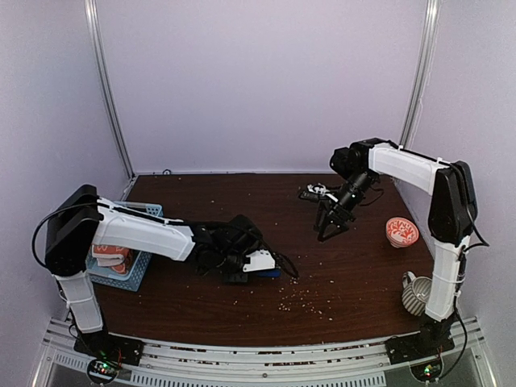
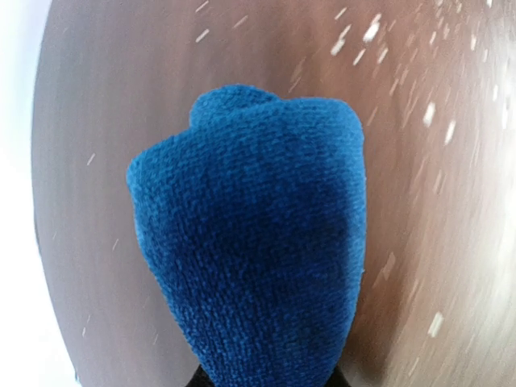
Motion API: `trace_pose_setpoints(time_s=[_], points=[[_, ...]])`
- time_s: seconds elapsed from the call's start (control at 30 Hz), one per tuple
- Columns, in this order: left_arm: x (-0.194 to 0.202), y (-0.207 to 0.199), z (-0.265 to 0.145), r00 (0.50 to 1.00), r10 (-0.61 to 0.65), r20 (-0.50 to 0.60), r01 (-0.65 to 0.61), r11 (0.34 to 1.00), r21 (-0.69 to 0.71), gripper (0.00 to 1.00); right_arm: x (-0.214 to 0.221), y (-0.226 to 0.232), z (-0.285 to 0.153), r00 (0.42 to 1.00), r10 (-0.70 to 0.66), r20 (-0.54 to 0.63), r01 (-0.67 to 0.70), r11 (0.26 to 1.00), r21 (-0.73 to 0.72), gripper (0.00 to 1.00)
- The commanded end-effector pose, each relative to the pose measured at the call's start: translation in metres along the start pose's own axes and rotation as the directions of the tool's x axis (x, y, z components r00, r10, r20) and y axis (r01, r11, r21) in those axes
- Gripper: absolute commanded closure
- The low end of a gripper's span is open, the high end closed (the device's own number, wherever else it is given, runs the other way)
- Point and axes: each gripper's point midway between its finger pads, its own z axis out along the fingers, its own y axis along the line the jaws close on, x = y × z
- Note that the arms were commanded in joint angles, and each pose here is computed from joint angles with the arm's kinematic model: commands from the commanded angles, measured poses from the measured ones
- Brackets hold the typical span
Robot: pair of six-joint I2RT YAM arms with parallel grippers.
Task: Roll the towels
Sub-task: Pick up the towel from the center of the board, then flatten out the contents in the bin at the center of the board.
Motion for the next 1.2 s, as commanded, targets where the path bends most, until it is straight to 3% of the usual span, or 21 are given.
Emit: trace_pose_setpoints(time_s=[0.0, 0.23, 0.43, 0.63, 0.73, 0.87, 1.07, 1.17], points=[[0.016, 0.03, -0.032, 1.0, -0.006, 0.023, 0.008, 0.998, -0.06, 1.0, 0.01, 0.003, 0.012, 1.0, 0.005, -0.01, -0.006, 0.998, -0.056, 0.33], [0.074, 0.058, -0.06, 0.996, -0.041, -0.078, 0.028, 0.985, -0.172, 1.0, 0.015, 0.004, 0.017, 1.0, 0.006, -0.013, -0.007, 0.997, -0.074, 0.33], [0.124, 0.104, -0.099, 0.967, -0.221, -0.128, 0.172, 0.934, -0.312, 1.0, 0.016, 0.006, 0.021, 1.0, 0.017, -0.007, -0.017, 0.995, -0.095, 0.33], [0.176, 0.123, -0.128, 0.917, -0.339, -0.212, 0.228, 0.879, -0.419, 1.0, 0.017, 0.008, 0.023, 1.0, 0.017, 0.0, -0.017, 0.994, -0.109, 0.34], [0.203, 0.142, -0.146, 0.866, -0.445, -0.228, 0.286, 0.815, -0.503, 1.0, 0.017, 0.009, 0.023, 1.0, 0.017, 0.002, -0.017, 0.993, -0.114, 0.34], [0.251, 0.159, -0.164, 0.747, -0.62, -0.239, 0.398, 0.706, -0.586, 1.0, 0.019, 0.01, 0.025, 1.0, 0.018, 0.001, -0.017, 0.993, -0.12, 0.34], [0.306, 0.156, -0.168, 0.573, -0.769, -0.283, 0.45, 0.584, -0.676, 1.0, 0.021, 0.01, 0.027, 1.0, 0.024, 0.0, -0.024, 0.991, -0.13, 0.34], [0.318, 0.154, -0.155, 0.523, -0.8, -0.295, 0.481, 0.563, -0.672, 1.0, 0.022, 0.01, 0.028, 1.0, 0.028, 0.0, -0.028, 0.991, -0.134, 0.35]])
